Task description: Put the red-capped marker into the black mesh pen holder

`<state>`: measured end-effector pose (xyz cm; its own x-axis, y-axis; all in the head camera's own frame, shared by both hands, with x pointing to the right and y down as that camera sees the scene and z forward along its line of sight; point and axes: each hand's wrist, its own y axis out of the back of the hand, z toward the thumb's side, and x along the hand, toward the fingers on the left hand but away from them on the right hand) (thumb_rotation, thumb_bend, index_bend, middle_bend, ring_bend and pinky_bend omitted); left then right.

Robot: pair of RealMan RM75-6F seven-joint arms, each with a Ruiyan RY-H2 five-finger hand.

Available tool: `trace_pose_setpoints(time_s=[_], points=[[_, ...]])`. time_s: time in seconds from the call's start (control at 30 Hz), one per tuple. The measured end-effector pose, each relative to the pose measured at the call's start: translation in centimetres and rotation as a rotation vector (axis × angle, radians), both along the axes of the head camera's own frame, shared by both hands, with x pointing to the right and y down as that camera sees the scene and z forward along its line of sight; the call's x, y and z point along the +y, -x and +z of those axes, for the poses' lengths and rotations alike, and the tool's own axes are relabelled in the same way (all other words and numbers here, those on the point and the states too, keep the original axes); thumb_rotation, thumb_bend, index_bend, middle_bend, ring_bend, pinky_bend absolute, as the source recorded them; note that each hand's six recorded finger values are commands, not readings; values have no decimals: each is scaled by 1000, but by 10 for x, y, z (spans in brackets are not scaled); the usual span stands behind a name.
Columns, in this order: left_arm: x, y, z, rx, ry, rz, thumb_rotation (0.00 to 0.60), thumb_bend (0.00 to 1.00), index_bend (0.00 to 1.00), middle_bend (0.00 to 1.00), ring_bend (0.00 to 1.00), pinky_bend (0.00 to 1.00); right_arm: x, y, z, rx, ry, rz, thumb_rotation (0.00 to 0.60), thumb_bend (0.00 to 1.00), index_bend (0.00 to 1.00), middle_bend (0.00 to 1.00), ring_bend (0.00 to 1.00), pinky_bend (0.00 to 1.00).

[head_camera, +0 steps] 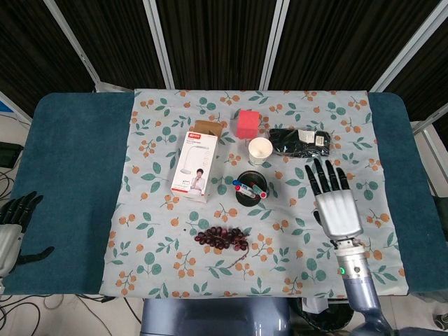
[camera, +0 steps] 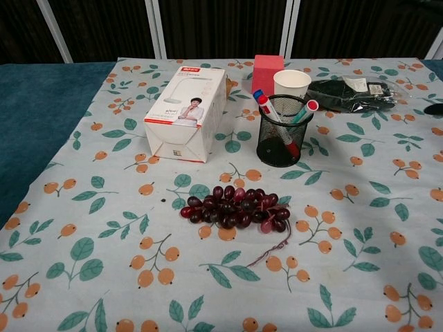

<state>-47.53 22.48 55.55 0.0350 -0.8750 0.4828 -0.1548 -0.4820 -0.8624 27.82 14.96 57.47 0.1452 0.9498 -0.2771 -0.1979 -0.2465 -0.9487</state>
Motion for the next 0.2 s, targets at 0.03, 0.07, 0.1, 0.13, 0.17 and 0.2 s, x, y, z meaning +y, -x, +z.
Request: trace_pose_setpoints(time_s=[0.03, 0.07, 0.1, 0.13, 0.17, 0.2], points=[[0, 0, 0, -2, -5, 4, 600, 72, 0, 0, 0, 0, 5, -9, -1, -27, 8, 18, 600, 22, 0, 0, 0, 182], [0, -1, 0, -4, -10, 7, 600, 72, 0, 0, 0, 0, 10, -18, -3, -52, 16, 35, 600, 21, 0, 0, 0, 182], [1, -1, 0, -5, -15, 10, 600, 72, 0, 0, 0, 0, 17, -30, -5, -82, 27, 56, 600, 19, 0, 0, 0, 182], [1, -1, 0, -5, -18, 12, 600, 72, 0, 0, 0, 0, 23, -39, -6, -101, 35, 70, 600, 19, 0, 0, 0, 182], [1, -1, 0, -5, -22, 14, 600, 72, 0, 0, 0, 0, 30, -48, -8, -116, 43, 82, 600, 19, 0, 0, 0, 182], [1, -2, 0, -7, -26, 17, 600, 72, 0, 0, 0, 0, 39, -60, -10, -129, 53, 94, 600, 18, 0, 0, 0, 182]])
